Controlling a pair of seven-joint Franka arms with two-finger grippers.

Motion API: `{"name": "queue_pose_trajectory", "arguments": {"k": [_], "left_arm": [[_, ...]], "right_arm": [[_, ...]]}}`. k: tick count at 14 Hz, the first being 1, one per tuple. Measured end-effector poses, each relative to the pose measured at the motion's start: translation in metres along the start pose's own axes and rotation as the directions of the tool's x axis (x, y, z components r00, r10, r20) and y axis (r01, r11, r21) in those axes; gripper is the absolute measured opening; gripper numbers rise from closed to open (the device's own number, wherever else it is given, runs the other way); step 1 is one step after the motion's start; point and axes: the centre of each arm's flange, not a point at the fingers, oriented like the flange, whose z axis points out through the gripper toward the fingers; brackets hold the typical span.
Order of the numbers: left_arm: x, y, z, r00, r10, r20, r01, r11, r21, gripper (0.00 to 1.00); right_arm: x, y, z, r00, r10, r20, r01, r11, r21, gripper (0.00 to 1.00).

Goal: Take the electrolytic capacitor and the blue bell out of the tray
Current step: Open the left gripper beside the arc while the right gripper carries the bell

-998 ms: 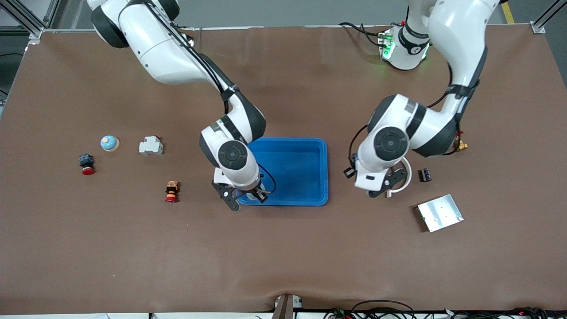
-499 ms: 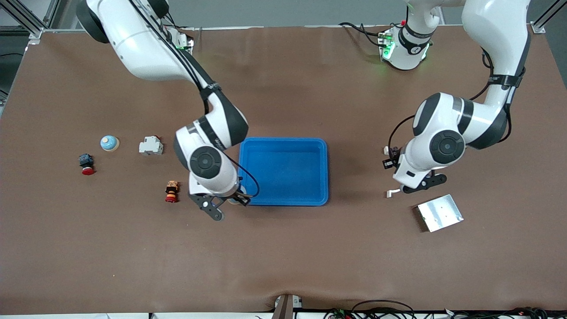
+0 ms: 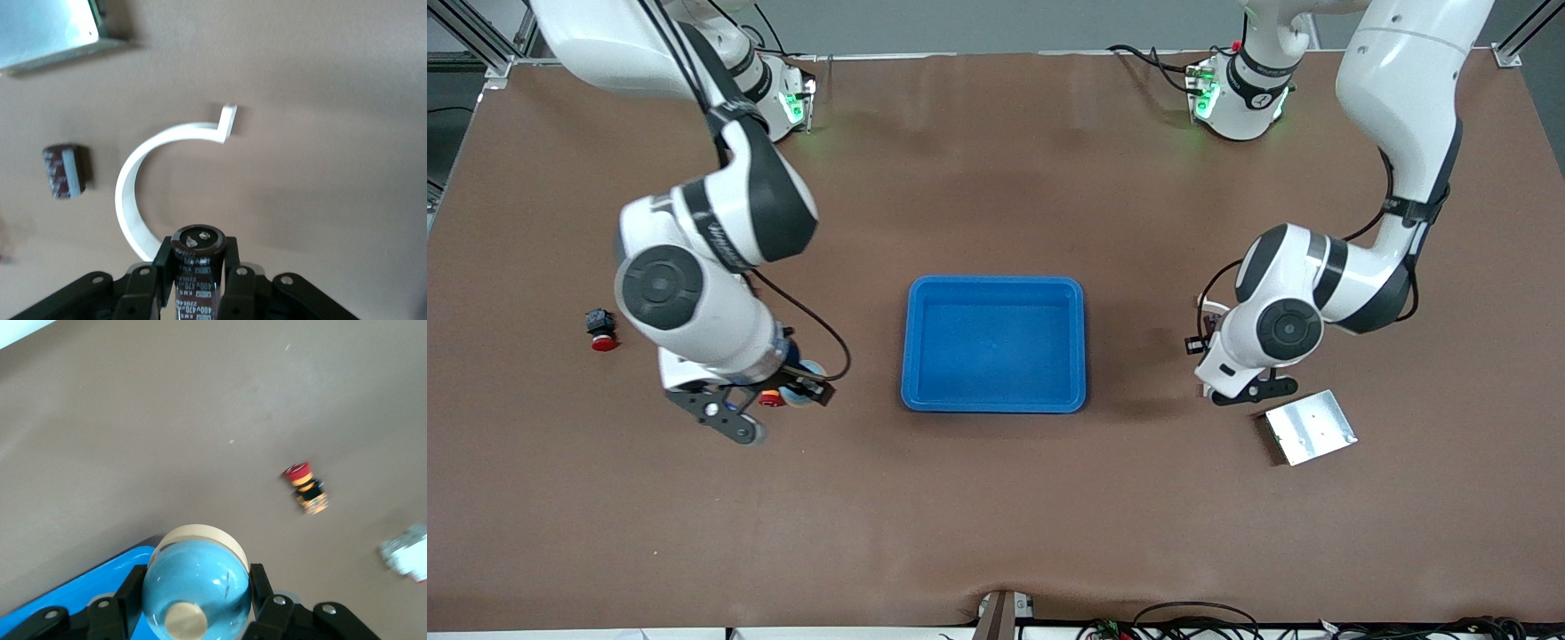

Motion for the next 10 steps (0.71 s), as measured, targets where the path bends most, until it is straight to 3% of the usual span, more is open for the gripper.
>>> {"name": "queue_pose_trajectory", "arguments": {"k": [4,10], "left_arm": [[0.025,0.007,0.011,1.000,-0.006,-0.011,0.006,1.000,-0.025,0.33],[0.038,0.015,0.016,0.997,-0.010,-0.073,0.004,0.997,-0.076,0.33]], "right_arm": [[0.025,0.034,0.030,0.995,-0.100,0.028,0.101,0.995,-0.023,0.67],[0.058,0.116,0.079,0.975,-0.224,0.011,0.224,0.975,-0.010,0.67]]}}
